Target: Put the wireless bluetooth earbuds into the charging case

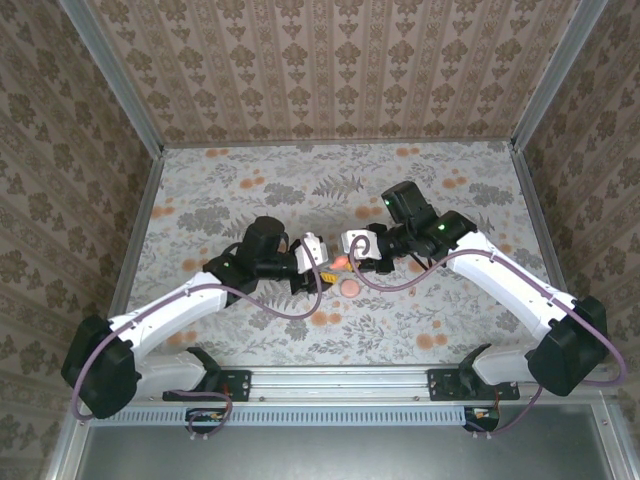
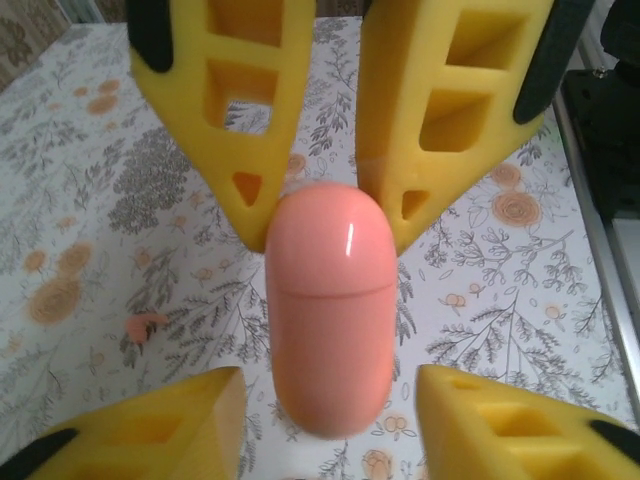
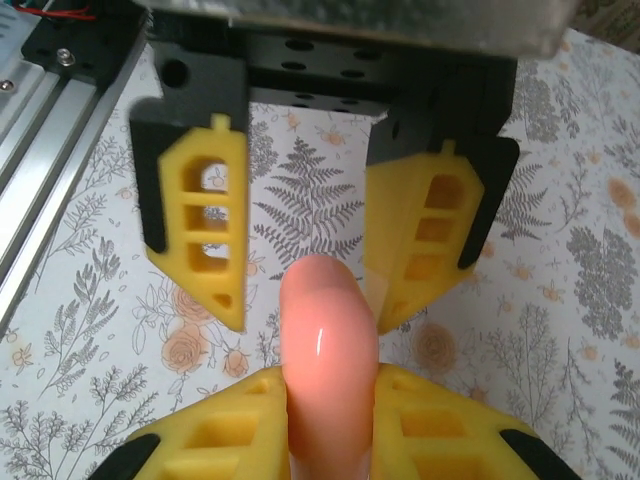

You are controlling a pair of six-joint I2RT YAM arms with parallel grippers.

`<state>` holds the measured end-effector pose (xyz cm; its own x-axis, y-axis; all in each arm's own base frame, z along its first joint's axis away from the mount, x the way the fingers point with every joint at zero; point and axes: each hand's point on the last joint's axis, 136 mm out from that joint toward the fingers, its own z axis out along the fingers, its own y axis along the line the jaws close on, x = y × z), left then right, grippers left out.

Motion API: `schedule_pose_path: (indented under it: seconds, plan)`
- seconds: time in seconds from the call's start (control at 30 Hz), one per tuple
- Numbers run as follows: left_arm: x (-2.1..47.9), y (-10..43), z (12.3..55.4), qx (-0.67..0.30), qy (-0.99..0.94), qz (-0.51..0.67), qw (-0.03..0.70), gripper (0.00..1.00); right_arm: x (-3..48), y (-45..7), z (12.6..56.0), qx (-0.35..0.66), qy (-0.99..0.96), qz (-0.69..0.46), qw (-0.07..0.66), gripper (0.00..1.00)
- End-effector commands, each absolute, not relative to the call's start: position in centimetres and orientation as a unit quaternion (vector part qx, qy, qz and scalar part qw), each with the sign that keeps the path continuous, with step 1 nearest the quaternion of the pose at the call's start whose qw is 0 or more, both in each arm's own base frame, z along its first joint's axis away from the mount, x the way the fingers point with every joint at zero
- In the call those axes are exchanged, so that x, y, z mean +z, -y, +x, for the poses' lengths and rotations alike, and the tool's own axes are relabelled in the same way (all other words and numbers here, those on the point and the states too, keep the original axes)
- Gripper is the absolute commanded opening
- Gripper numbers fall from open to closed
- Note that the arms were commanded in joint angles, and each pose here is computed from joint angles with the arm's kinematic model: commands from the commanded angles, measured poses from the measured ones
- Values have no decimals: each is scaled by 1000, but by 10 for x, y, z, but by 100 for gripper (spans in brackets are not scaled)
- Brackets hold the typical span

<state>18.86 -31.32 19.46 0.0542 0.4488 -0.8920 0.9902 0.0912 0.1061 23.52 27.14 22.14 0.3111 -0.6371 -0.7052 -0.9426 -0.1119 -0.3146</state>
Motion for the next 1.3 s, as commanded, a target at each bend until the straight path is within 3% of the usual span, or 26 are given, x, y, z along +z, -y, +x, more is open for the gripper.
schedule_pose_path:
  seconds: [0.0,0.13,0.5,0.77,0.93,1.27]
  plan:
    - [211,323,187,-339,-584,593,439,46,226,-278,226,223,-522,-728,384,20]
    - [217,324,187,-346,-577,588,449,45,227,-280,223,232,-517,-730,382,20]
    - [225,316,178,-345,-568,595,452,29,227,-282,224,229,-523,-724,388,21]
    - [240,308,169,-403,-540,568,473,26,241,-273,223,250,-525,-675,455,43]
    - [246,309,163,-431,-520,561,478,25,262,-260,219,334,-513,-616,495,48]
    - [256,310,158,-451,-501,554,489,24,274,-265,203,415,-483,-609,472,49]
